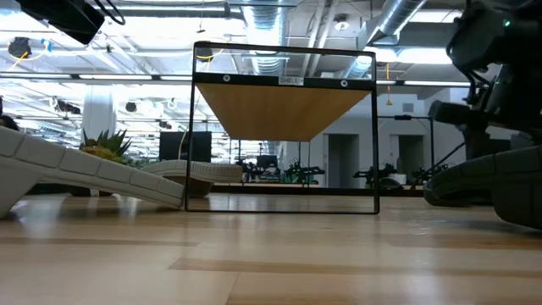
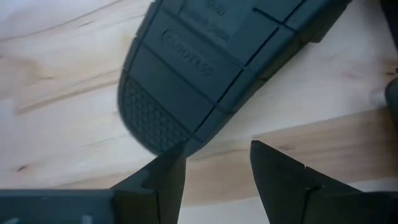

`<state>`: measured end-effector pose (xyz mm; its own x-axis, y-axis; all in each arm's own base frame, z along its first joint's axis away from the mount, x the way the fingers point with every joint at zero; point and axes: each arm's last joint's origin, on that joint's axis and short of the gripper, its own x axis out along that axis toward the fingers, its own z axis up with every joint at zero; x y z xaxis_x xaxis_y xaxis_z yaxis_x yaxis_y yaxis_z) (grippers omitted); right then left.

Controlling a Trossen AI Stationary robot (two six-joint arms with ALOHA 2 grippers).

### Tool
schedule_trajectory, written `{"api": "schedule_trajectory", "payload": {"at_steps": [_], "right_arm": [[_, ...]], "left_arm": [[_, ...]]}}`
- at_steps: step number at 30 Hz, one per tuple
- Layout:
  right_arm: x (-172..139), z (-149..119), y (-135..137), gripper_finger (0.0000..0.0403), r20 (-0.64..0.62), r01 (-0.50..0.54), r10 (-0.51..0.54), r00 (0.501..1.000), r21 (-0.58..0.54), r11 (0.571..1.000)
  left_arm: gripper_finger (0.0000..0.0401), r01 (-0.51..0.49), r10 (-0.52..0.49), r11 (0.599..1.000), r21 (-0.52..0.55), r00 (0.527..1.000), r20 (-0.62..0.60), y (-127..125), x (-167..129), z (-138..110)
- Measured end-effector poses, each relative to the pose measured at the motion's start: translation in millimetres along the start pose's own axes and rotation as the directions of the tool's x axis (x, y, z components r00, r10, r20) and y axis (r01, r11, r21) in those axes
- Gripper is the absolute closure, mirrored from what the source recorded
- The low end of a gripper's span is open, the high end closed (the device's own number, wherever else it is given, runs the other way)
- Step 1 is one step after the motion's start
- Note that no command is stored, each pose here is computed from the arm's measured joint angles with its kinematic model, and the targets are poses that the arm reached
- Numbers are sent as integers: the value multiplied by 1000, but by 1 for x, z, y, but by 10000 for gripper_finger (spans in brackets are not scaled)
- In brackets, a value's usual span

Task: Pick and place slides into the shelf
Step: Put the top black slide on the shelf

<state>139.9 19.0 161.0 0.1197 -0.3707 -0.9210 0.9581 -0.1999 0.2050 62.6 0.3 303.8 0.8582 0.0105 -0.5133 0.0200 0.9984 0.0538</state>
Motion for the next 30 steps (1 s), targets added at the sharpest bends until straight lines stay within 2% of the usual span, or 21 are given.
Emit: {"api": "schedule_trajectory", "payload": {"at_steps": [5,13,30], "right_arm": [[5,2,3,228,7,33,-33,999,25,999],[21,2,2,227,-11,-28,29,1000,121,992],[34,8,-3,227,26,-33,29,999,176,984]], "left_arm": [[401,0,0,1000,0,1000,0,0,0,0],[401,0,0,1000,0,1000,0,0,0,0],[401,0,0,1000,0,1000,0,0,0,0]]}}
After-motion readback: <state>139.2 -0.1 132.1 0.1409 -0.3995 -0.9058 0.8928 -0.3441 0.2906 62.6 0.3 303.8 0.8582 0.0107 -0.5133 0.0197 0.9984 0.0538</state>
